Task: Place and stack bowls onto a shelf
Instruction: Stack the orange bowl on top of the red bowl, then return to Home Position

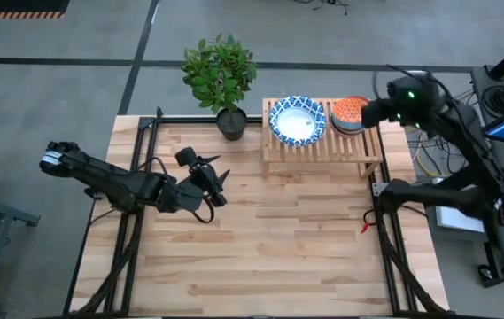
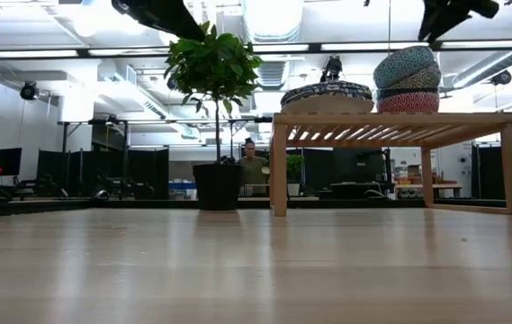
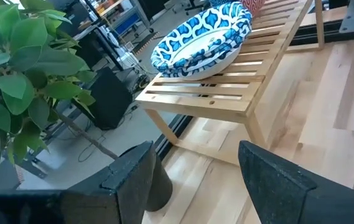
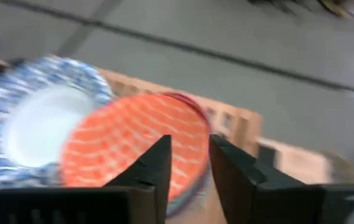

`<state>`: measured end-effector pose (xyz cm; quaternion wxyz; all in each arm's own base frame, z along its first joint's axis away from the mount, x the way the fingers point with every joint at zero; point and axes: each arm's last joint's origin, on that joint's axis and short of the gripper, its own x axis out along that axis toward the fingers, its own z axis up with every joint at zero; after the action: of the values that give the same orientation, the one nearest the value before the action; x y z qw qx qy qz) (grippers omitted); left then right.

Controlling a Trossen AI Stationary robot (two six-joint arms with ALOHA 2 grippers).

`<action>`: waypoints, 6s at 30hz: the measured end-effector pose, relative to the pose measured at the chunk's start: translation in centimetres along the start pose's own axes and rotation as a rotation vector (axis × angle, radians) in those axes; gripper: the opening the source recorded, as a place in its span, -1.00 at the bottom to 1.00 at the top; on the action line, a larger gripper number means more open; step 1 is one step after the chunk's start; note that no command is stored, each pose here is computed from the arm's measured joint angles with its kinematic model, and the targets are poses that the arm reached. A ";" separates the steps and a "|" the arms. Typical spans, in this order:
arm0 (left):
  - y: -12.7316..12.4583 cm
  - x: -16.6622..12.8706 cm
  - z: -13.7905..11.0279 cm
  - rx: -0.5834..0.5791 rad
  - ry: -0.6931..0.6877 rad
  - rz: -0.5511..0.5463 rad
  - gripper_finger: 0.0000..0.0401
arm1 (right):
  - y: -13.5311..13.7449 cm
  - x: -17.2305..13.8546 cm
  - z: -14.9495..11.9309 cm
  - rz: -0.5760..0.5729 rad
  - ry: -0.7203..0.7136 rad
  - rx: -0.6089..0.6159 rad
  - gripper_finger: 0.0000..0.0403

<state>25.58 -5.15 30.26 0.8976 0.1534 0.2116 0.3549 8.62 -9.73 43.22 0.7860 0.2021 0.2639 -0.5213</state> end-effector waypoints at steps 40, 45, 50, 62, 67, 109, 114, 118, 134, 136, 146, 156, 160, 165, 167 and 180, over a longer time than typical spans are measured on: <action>0.7 -0.3 0.0 0.014 0.007 -0.001 0.05 | -0.9 1.4 -9.6 0.627 -0.402 0.001 -0.96; 0.7 -0.3 0.2 0.008 -0.007 -0.001 0.01 | 0.1 4.1 -9.5 0.673 -0.368 -0.003 -0.96; 0.7 -0.3 0.2 0.008 -0.007 -0.001 -0.03 | 0.9 6.4 -9.0 0.641 -0.282 -0.016 -0.96; 0.7 -0.3 0.2 0.009 -0.007 -0.001 -0.04 | 0.9 7.2 -9.0 0.529 -0.278 -0.002 -0.96; 0.7 -0.3 0.2 0.009 -0.006 -0.001 -0.04 | 0.6 7.5 -9.6 0.447 -0.221 0.016 -0.96; 4.7 -3.7 -7.5 -0.057 -0.128 -0.416 -0.89 | -2.0 2.4 -17.8 1.027 -0.582 -0.150 -0.96; 6.1 -4.7 -9.4 -0.155 -0.346 -0.498 -0.96 | -1.4 4.3 -18.2 1.065 -0.587 -0.184 -0.96; 7.0 -5.2 -11.3 -0.224 -0.412 -0.491 -0.98 | -1.0 5.6 -18.5 1.106 -0.632 -0.217 -0.96; 9.8 -6.7 -15.6 -0.379 -0.633 -0.470 -1.00 | -0.2 10.7 -21.6 1.169 -0.711 -0.280 -0.96; 9.7 -6.7 -15.8 -0.385 -0.634 -0.470 -1.00 | -0.2 11.2 -22.0 1.168 -0.709 -0.283 -0.96; 6.7 -5.6 -18.3 -0.248 -0.617 -0.737 -1.00 | 0.0 12.1 -23.0 1.131 -0.696 -0.472 -0.96; 5.8 -4.8 -19.5 -0.303 -0.471 -0.689 -1.00 | 0.1 12.9 -23.3 1.090 -0.636 -0.493 -0.96; 5.9 -4.7 -19.5 -0.312 -0.460 -0.645 -1.00 | 0.1 13.0 -23.3 1.102 -0.597 -0.438 -0.96; 5.8 -4.6 -19.6 -0.310 -0.457 -0.646 -1.00 | 0.1 13.1 -23.4 1.082 -0.631 -0.517 -0.96; 5.8 -4.6 -19.6 -0.311 -0.457 -0.646 -1.00 | 0.1 13.1 -23.4 1.081 -0.633 -0.521 -0.96; 5.8 -4.6 -19.6 -0.311 -0.456 -0.645 -1.00 | 0.1 13.1 -23.4 1.075 -0.646 -0.537 -0.96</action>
<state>9.61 -1.86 17.12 0.9990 0.0169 -0.0114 0.0406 8.08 -5.15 16.77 0.9980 -0.0627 -0.0009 -0.0088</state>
